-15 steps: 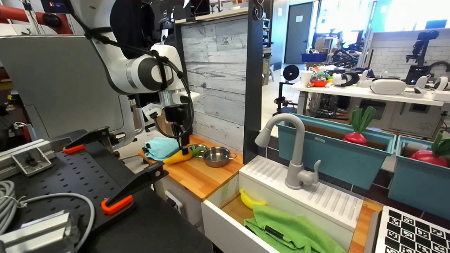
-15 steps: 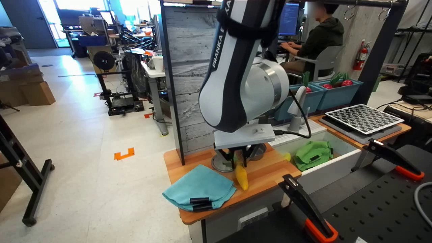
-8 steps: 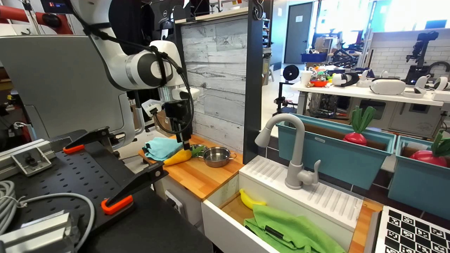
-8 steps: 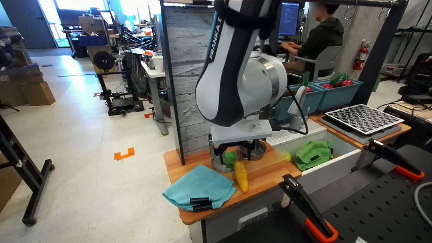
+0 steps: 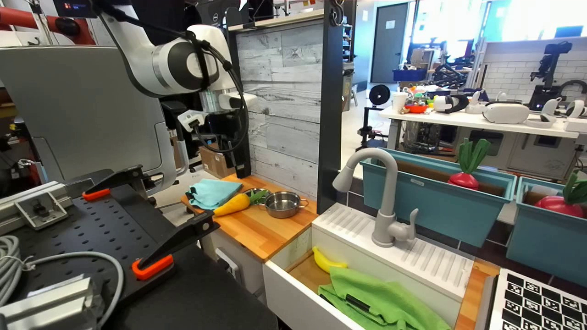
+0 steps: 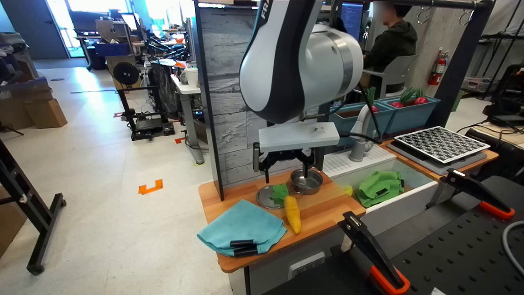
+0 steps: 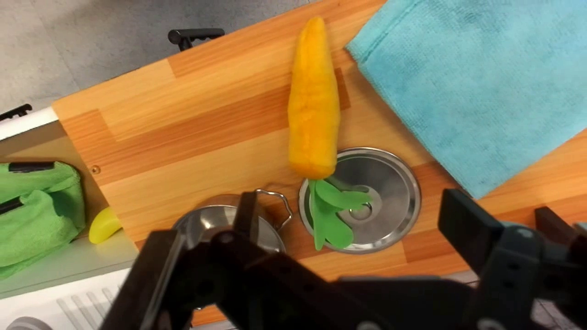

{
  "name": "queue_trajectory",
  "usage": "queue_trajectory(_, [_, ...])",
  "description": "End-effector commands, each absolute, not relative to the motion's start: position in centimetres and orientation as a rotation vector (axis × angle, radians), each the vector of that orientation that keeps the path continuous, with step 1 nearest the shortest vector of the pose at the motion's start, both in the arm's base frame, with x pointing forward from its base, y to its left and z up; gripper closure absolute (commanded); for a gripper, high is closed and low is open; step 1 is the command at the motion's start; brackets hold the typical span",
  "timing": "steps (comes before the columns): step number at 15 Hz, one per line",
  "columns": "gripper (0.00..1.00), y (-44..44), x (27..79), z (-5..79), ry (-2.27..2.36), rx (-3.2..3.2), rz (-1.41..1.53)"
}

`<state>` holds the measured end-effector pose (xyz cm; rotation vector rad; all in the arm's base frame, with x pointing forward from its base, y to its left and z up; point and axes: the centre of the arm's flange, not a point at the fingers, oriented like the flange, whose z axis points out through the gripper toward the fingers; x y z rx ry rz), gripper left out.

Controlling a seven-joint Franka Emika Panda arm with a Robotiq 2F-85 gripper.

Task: Pick up the carrot plush toy from the silver pot and put it on the countertop.

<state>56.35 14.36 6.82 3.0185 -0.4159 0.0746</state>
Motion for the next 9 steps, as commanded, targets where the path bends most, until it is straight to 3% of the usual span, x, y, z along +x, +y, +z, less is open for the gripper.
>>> queue_trajectory(1, [0.00, 14.33, 56.27, 6.77, -0.416, 3.018, 0.072])
queue_trajectory(9, [0.00, 14.31, 56.12, 6.67, -0.414, 3.017, 0.068])
